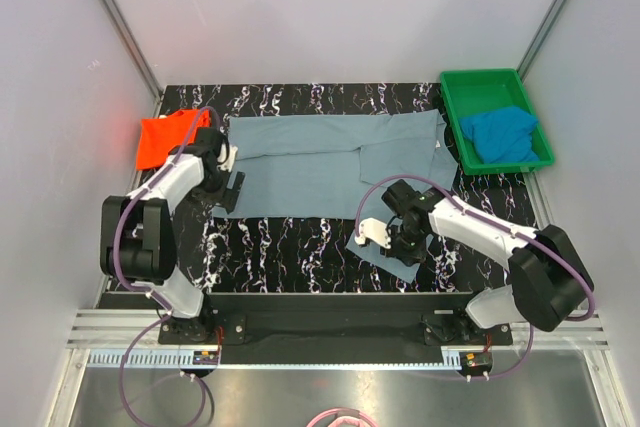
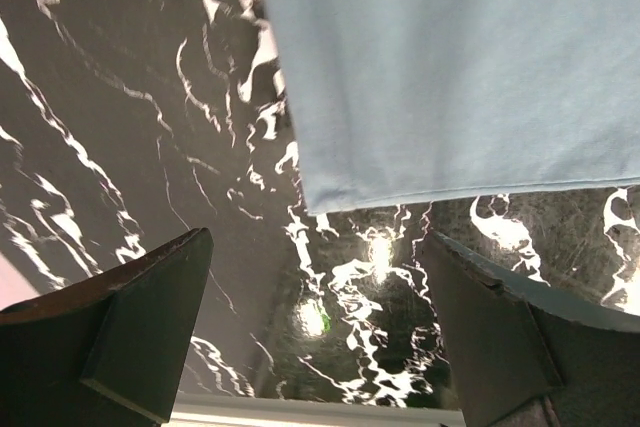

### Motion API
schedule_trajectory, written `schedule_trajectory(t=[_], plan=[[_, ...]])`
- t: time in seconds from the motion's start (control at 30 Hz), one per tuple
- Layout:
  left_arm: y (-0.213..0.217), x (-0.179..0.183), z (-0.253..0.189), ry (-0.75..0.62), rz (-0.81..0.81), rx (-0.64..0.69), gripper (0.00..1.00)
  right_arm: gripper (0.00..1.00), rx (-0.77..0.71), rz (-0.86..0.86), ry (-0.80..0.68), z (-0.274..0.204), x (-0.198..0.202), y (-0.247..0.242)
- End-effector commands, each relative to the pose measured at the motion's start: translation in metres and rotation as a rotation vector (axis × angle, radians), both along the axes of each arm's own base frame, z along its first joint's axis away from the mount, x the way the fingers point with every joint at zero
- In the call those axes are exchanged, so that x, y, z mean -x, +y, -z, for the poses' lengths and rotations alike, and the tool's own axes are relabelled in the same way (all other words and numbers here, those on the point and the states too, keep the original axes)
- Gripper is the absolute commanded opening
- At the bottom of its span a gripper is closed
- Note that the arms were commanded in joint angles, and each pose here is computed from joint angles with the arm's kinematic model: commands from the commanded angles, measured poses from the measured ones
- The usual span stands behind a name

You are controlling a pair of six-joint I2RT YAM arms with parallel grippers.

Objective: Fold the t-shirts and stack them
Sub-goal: Fold the tshirt

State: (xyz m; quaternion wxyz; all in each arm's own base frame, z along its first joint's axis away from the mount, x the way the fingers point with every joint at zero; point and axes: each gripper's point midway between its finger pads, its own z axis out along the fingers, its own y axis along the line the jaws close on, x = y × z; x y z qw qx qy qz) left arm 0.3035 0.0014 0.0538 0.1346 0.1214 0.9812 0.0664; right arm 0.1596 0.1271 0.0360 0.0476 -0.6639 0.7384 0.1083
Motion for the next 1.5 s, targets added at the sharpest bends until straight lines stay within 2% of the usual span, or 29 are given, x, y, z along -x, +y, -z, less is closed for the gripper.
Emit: schedule_trajectory(t=[0.0, 0.1, 0.13, 0.17, 0.3, 0.43, 0.57, 0.63, 0.73, 0.8, 0.87, 1.0, 1.03, 1.13, 1.23, 1.47], plan=[[-0.010, -0.003, -0.005, 0.007, -0.056, 0.106, 0.93, 0.20, -0.003, -0.008, -0.024, -0.011, -0.003, 0.003], [-0.017, 0.001, 0.001, 0.045, -0.082, 0.177, 0.93, 0.31, -0.012, -0.003, -0.016, -0.009, -0.001, 0.004], [-0.020, 0.004, 0.005, 0.071, -0.088, 0.202, 0.93, 0.38, -0.013, -0.004, -0.012, -0.008, -0.001, 0.004], [-0.022, 0.003, 0.006, 0.077, -0.088, 0.212, 0.93, 0.39, -0.014, -0.006, -0.006, -0.008, 0.001, 0.004], [-0.024, -0.001, 0.017, 0.115, -0.104, 0.248, 0.91, 0.40, -0.024, -0.030, 0.029, -0.008, 0.008, 0.005], [-0.020, -0.005, 0.031, 0.186, -0.173, 0.333, 0.74, 0.40, -0.029, -0.044, 0.072, -0.008, 0.016, 0.005], [-0.010, -0.006, 0.030, 0.184, -0.199, 0.340, 0.69, 0.39, -0.033, -0.056, 0.071, -0.006, 0.016, 0.005], [-0.007, -0.004, 0.029, 0.177, -0.211, 0.346, 0.58, 0.39, -0.038, -0.052, 0.069, -0.003, 0.015, 0.007], [-0.007, 0.000, 0.026, 0.177, -0.212, 0.349, 0.33, 0.39, -0.037, -0.049, 0.077, -0.001, 0.015, 0.009], [-0.007, 0.001, 0.023, 0.168, -0.209, 0.350, 0.31, 0.39, -0.036, -0.049, 0.077, -0.002, 0.014, 0.009], [-0.008, 0.003, 0.024, 0.169, -0.205, 0.353, 0.23, 0.39, -0.036, -0.054, 0.077, -0.001, 0.015, 0.009], [-0.009, 0.005, 0.027, 0.182, -0.207, 0.360, 0.14, 0.39, -0.031, -0.054, 0.086, 0.002, 0.016, 0.009], [-0.009, 0.005, 0.027, 0.183, -0.206, 0.360, 0.00, 0.39, -0.033, -0.054, 0.076, 0.002, 0.014, 0.009], [-0.008, 0.008, 0.026, 0.186, -0.207, 0.351, 0.00, 0.41, -0.042, -0.048, 0.056, 0.005, 0.012, 0.010], [-0.008, 0.008, 0.024, 0.181, -0.209, 0.353, 0.00, 0.48, -0.037, -0.066, 0.052, 0.008, 0.012, 0.009], [-0.006, 0.004, 0.024, 0.175, -0.209, 0.345, 0.00, 0.53, -0.028, -0.117, 0.095, 0.015, 0.025, 0.012]])
